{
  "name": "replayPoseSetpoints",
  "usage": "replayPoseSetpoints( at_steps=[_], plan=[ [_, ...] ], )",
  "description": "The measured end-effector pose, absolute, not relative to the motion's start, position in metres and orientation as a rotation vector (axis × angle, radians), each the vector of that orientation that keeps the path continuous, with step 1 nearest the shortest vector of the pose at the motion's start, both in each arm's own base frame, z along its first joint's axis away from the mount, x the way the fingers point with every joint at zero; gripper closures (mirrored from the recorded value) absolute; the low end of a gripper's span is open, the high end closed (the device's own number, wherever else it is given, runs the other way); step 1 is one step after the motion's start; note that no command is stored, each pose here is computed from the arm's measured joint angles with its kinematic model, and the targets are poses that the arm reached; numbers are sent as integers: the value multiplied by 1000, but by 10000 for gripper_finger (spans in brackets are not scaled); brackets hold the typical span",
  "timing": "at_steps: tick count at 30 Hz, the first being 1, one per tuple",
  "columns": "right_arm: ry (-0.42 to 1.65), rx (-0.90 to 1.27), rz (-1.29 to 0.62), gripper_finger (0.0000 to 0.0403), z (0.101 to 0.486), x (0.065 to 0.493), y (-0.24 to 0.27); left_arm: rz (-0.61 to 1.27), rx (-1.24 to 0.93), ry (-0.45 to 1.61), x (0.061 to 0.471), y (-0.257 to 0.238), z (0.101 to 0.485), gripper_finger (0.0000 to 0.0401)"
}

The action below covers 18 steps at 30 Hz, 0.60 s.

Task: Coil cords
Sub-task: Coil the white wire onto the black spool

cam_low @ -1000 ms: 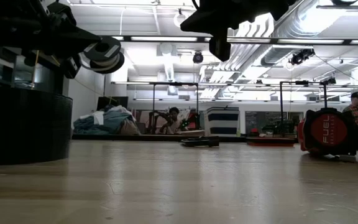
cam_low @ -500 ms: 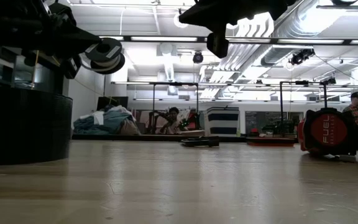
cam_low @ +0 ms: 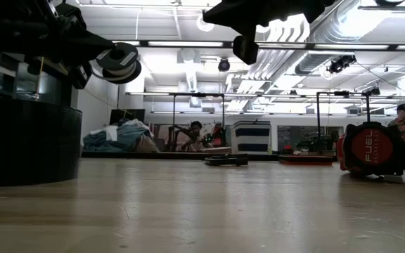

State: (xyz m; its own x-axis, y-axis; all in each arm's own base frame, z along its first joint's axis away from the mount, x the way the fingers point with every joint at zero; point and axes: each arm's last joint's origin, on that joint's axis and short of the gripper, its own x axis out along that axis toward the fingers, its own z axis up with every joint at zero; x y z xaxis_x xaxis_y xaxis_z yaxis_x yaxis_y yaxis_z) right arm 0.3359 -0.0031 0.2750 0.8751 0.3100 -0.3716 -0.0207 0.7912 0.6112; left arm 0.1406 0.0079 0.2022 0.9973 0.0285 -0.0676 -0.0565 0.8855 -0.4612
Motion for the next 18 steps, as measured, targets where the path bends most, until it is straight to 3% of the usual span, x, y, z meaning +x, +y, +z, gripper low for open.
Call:
replayPoseSetpoints(
  at_steps=[18],
  plan=[
    [491, 636, 237, 403, 275, 335, -2, 43, -479, 58, 141, 8, 202, 396]
  ],
)
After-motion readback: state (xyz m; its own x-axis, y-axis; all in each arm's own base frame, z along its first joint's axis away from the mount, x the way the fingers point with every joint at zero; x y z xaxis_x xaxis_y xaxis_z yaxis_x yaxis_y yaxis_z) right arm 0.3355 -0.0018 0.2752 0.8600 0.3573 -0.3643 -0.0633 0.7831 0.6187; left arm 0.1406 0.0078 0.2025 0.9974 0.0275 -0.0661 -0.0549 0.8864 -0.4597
